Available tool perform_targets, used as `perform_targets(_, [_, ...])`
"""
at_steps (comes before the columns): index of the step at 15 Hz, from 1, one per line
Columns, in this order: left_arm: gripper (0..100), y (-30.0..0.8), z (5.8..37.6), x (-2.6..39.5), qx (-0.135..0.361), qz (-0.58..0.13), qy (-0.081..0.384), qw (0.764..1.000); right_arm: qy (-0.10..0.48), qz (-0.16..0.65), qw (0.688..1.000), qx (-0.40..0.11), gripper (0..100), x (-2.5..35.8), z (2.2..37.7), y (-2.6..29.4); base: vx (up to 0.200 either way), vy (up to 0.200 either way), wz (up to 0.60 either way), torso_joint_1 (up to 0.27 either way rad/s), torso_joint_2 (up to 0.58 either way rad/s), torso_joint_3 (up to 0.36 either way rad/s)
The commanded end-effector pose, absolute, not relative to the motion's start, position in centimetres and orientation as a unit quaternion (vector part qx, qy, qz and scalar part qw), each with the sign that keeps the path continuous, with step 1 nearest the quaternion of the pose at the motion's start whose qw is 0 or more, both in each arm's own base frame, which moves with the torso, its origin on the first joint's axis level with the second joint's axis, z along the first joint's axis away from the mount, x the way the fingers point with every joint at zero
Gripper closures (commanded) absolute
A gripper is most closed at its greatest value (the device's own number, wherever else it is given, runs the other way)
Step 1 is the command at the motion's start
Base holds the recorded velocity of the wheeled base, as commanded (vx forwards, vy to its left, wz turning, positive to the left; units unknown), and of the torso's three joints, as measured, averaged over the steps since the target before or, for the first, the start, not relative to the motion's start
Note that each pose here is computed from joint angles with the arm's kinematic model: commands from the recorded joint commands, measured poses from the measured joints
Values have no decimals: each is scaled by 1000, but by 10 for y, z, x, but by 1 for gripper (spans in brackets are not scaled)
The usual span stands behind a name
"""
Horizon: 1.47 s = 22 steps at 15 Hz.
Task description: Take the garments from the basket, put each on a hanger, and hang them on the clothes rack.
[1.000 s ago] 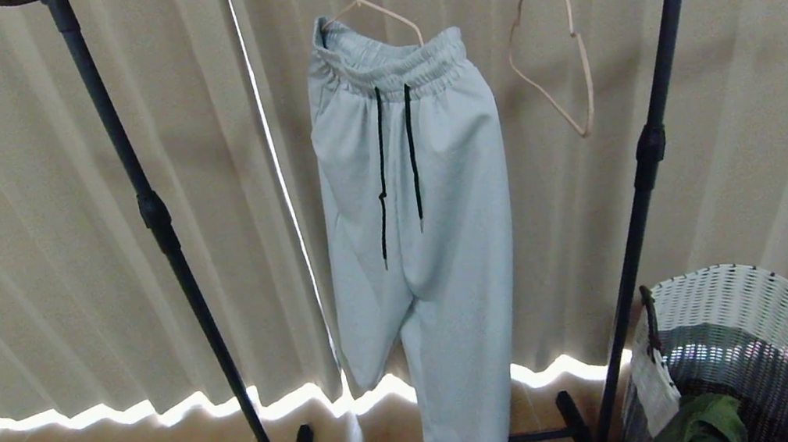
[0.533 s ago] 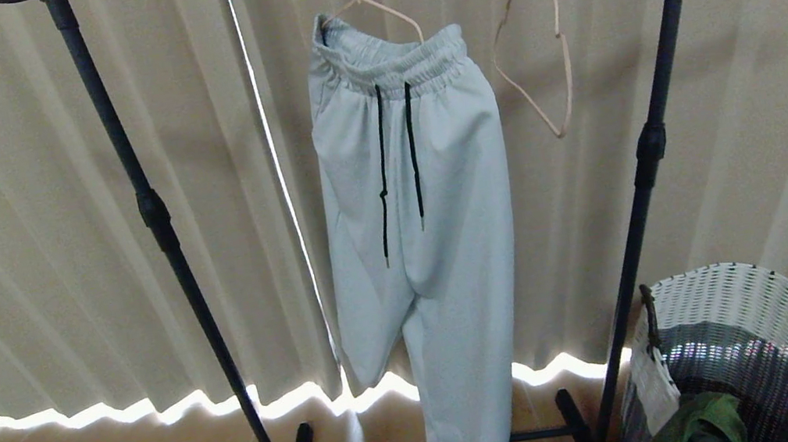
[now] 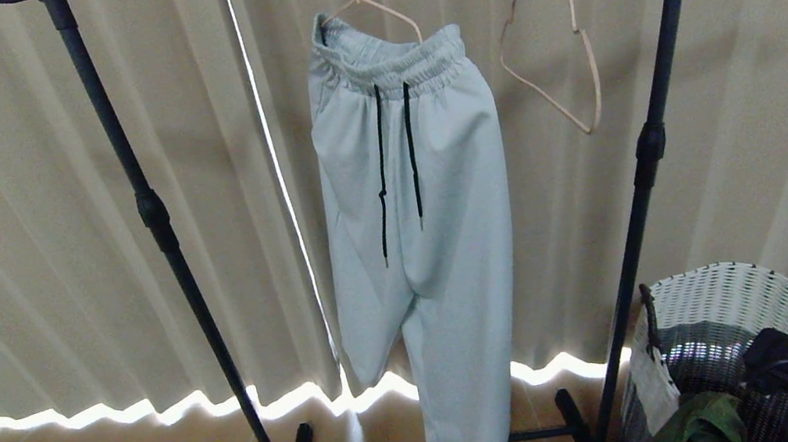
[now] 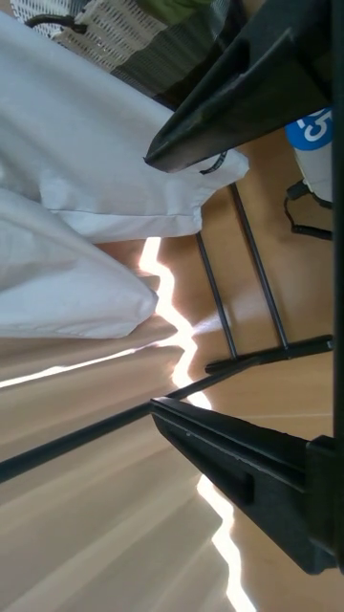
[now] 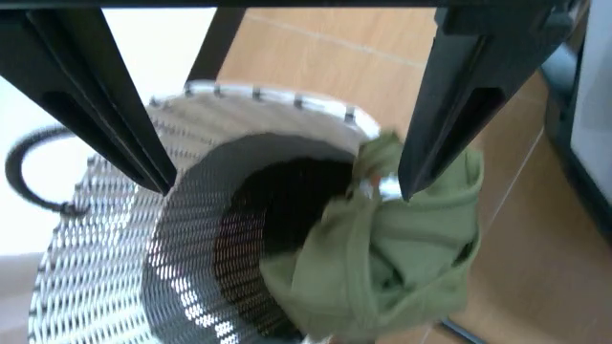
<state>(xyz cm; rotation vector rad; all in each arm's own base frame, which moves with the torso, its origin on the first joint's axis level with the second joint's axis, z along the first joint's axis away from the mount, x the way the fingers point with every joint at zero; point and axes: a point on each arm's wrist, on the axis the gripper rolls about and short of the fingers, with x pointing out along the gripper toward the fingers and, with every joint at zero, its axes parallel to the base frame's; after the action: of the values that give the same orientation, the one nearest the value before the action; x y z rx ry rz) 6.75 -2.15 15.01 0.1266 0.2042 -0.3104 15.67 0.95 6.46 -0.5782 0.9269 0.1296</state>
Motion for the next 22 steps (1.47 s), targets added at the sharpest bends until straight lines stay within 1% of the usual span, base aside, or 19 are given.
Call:
perform_targets(1, [0,-22,150,67,63,-154,102,981,468,69,836,-278,0,171,49,11,0,0,0,0,0,0])
perform_targets(6, [0,-21,149,66,63,-155,101,981,491,73,822,-278,0,187,32,12,0,0,0,0,0,0])
perform_targets(10, [0,-21,148,66,63,-156,103,980,489,67,824,-277,0,206,30,13,0,0,0,0,0,0])
perform_targets(13, [0,-21,146,66,65,-156,107,980,492,40,823,-279,0,219,28,7,0,0,0,0,0,0])
perform_targets(19, [0,-21,147,66,64,-156,106,980,496,38,822,-277,0,218,27,6,0,0,0,0,0,0])
perform_targets(20, [0,-21,147,66,64,-156,106,980,496,40,822,-276,100,217,27,6,0,0,0,0,0,0])
perform_targets(22, [0,-21,147,66,64,-156,106,980,492,39,824,-277,100,217,29,6,0,0,0,0,0,0])
